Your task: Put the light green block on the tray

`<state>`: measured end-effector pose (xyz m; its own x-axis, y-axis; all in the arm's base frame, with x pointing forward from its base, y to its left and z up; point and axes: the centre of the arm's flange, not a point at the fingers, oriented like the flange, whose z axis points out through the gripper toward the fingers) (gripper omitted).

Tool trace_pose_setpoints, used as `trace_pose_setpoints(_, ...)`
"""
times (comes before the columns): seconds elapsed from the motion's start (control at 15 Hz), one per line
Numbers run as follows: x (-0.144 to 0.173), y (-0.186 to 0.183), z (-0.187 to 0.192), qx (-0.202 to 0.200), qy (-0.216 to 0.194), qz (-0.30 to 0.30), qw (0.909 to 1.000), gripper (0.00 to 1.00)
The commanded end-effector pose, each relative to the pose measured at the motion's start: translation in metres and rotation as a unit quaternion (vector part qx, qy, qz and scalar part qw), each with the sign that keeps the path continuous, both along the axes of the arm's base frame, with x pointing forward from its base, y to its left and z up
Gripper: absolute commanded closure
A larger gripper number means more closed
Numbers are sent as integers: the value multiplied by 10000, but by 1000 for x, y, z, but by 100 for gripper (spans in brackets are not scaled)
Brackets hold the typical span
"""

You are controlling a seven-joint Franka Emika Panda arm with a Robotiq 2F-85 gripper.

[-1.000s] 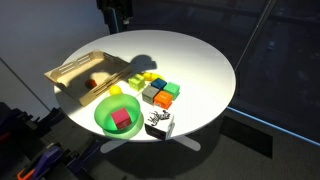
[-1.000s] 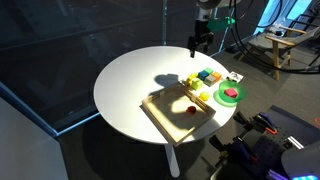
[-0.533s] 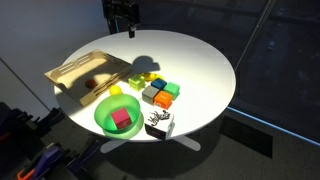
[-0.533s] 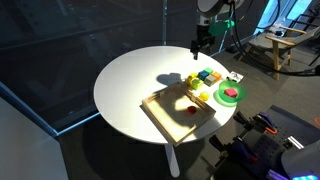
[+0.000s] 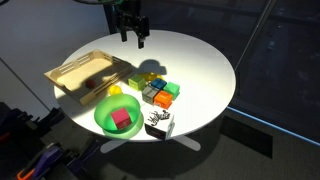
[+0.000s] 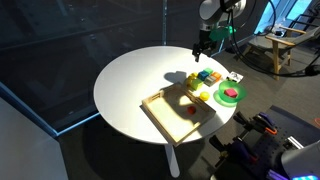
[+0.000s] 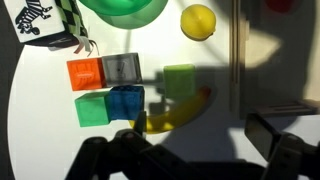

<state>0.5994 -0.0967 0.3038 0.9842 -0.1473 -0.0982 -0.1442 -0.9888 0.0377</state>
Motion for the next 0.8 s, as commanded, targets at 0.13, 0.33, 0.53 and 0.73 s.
trace_pose_setpoints(0.13, 1, -1, -3, 2, 12, -14, 10000, 0)
trace_pose_setpoints(0.33, 1, -1, -2, 1, 8, -17, 10000, 0)
trace_pose_setpoints(0.53, 1, -1, -2, 1, 7, -18, 10000, 0)
trace_pose_setpoints(0.73, -5, -2, -13, -26, -114, 72, 9999, 0)
